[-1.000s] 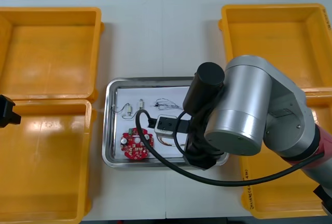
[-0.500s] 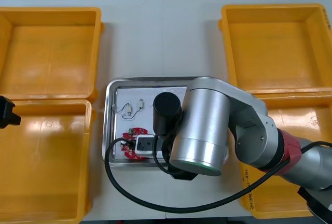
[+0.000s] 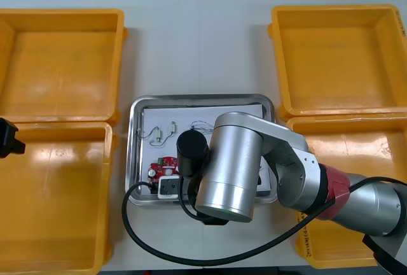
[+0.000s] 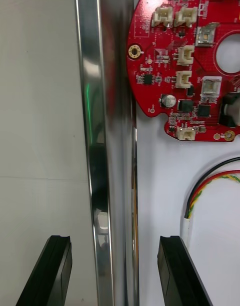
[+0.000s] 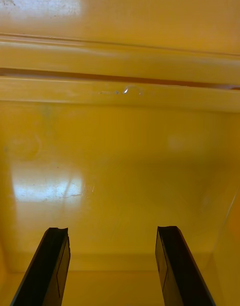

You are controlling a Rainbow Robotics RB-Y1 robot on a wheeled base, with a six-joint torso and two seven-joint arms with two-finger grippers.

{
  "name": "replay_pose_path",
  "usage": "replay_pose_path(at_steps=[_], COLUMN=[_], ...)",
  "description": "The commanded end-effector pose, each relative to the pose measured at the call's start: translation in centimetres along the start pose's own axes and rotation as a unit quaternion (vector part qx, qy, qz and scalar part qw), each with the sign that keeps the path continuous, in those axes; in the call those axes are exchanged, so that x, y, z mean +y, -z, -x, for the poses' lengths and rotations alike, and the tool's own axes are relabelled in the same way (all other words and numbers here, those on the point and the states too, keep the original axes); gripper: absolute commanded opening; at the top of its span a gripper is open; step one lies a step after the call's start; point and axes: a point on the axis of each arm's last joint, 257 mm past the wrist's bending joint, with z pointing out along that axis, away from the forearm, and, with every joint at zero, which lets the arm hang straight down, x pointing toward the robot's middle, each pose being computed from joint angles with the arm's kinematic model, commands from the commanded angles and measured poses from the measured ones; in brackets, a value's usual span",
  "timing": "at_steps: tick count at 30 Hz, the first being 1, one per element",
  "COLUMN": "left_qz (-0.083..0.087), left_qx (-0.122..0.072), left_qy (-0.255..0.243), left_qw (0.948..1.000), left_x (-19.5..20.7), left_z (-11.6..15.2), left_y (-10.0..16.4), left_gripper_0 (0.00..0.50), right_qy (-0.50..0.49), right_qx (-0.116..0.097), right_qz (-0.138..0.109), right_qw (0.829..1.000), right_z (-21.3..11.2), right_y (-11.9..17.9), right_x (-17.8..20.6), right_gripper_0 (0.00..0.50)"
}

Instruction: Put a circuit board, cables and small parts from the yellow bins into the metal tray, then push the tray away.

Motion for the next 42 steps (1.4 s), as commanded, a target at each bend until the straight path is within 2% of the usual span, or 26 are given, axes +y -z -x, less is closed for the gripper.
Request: replay_pose_path(at_steps=[1, 15, 20, 26, 32, 42], left_qz=[0.025, 0.025, 0.025, 0.025, 0.025, 0.025], left_qx=[-0.014, -0.014, -0.014, -0.014, -0.014, -0.014], left_qy=[-0.057, -0.057, -0.057, -0.057, -0.057, -0.057], left_qw=[0.998, 0.998, 0.998, 0.998, 0.998, 0.998], left_x=[1.8, 1.8, 1.8, 1.8, 1.8, 1.8], left_z=[0.4, 0.4, 0.4, 0.4, 0.4, 0.4], left_y=[1.8, 1.8, 1.8, 1.8, 1.8, 1.8], left_gripper_0=[0.5, 0.5, 0.5, 0.5, 0.5, 0.5], right_qy=[0.049, 0.077, 0.074, 0.077, 0.083, 0.08], right_qx=[-0.014, -0.012, -0.006, -0.009, -0.004, 0.001], right_qz=[-0.019, -0.035, -0.03, -0.028, -0.036, -0.032], right_qw=[0.999, 0.996, 0.997, 0.997, 0.996, 0.996], right_z=[2.3, 3.0, 3.0, 3.3, 3.2, 3.1], right_y=[0.8, -0.3, -0.9, -1.7, -1.9, -2.4], right_x=[0.0, 0.7, 0.8, 1.0, 1.0, 1.1], right_gripper_0=[0.5, 0.5, 0.5, 0.5, 0.5, 0.5])
